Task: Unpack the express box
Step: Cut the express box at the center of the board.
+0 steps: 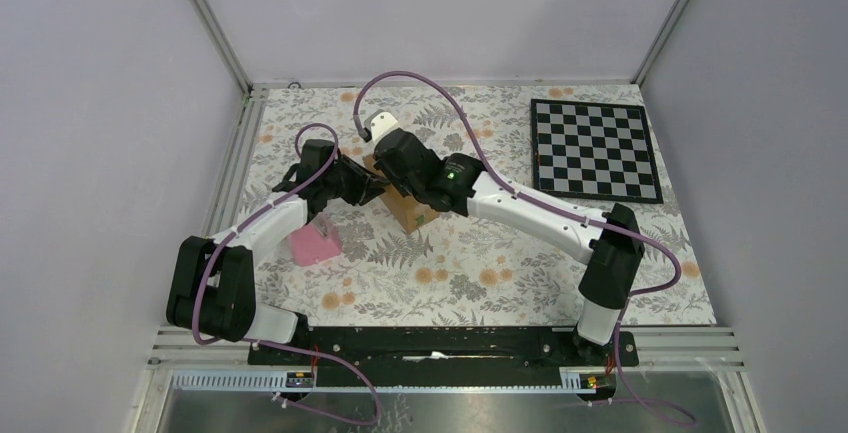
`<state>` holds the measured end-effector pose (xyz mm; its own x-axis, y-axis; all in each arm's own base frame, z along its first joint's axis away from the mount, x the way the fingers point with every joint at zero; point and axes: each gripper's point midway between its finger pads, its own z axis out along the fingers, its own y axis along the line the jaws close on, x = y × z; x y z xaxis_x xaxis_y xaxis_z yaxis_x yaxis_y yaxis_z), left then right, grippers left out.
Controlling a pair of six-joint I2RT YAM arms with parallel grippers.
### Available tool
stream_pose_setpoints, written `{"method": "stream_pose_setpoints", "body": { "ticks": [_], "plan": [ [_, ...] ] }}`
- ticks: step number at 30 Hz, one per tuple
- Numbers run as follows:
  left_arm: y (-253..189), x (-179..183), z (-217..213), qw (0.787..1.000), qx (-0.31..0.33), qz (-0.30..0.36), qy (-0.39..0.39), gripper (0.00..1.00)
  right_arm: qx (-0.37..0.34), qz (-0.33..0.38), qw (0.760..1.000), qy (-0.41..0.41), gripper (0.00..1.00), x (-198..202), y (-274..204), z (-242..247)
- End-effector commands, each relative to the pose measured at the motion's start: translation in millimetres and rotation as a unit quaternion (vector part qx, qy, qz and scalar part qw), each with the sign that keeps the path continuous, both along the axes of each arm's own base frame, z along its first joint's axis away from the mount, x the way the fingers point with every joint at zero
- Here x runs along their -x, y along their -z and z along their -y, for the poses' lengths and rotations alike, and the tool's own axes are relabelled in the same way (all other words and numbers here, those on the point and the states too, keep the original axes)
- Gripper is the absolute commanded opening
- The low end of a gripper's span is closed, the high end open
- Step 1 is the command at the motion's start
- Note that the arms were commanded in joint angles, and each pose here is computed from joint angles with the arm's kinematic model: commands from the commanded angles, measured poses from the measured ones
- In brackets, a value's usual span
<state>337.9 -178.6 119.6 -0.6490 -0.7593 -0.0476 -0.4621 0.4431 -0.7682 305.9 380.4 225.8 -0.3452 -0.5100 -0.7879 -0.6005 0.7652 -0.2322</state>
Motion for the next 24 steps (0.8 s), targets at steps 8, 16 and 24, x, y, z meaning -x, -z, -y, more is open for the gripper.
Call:
{"method": "stream_pose_setpoints", "body": {
  "ticks": [8, 16, 24],
  "plan": [
    [65, 34, -33, 0.989, -0.085, -0.112, -0.045, 0.07, 0.055, -0.007, 0.998, 0.009, 0.0, 13, 2, 16],
    [65, 34, -33, 0.989, -0.084, -0.113, -0.047, 0.06, 0.065, -0.028, 0.997, 0.009, 0.0, 19, 4, 15],
    [63, 34, -33, 0.989, -0.082, -0.112, -0.046, 0.06, 0.092, -0.057, 0.994, 0.001, 0.0, 25, 14, 14]
  ]
}}
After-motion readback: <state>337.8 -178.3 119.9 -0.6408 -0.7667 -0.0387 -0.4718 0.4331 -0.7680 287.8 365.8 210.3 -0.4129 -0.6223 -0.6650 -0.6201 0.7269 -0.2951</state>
